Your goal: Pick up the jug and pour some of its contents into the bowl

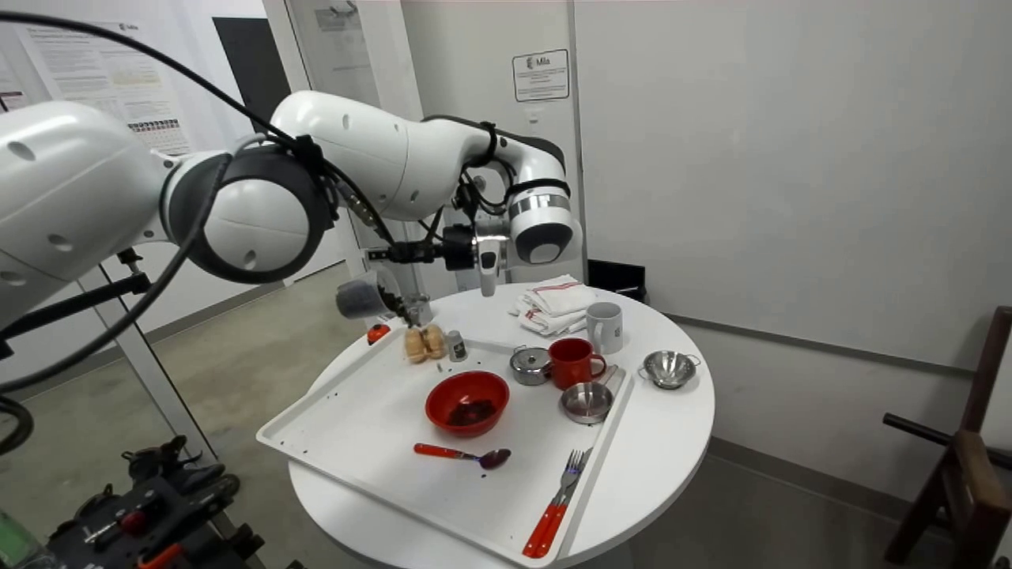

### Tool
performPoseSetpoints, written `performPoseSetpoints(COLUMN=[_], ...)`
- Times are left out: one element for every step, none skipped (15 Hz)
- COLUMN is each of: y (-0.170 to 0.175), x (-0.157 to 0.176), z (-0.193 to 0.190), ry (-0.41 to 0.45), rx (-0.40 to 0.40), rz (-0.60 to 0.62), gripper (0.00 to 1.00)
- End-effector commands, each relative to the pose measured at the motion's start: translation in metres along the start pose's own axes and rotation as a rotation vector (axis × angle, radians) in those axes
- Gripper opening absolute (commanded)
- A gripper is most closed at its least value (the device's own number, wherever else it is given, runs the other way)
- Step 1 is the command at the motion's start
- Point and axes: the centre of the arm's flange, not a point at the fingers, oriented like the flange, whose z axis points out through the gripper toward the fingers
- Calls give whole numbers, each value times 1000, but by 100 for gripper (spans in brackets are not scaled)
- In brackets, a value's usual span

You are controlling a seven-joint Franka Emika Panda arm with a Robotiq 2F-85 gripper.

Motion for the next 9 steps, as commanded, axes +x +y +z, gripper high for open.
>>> performPoseSetpoints(y=[-12, -12, -13, -13, -14, -16, -17, -19, -21], x=[-8, -9, -9, -7, -4, -3, -4, -3, -3], z=[-21, -21, -21, -21, -17, -16, -14, -15, -14], ry=[-64, -72, -74, -29, 4, 23, 56, 81, 114], rx=[-42, -43, -37, -31, -5, 7, 25, 40, 54], rz=[-14, -17, -12, 12, 39, 54, 75, 93, 110], gripper=[12, 12, 12, 12, 12, 12, 12, 12, 12])
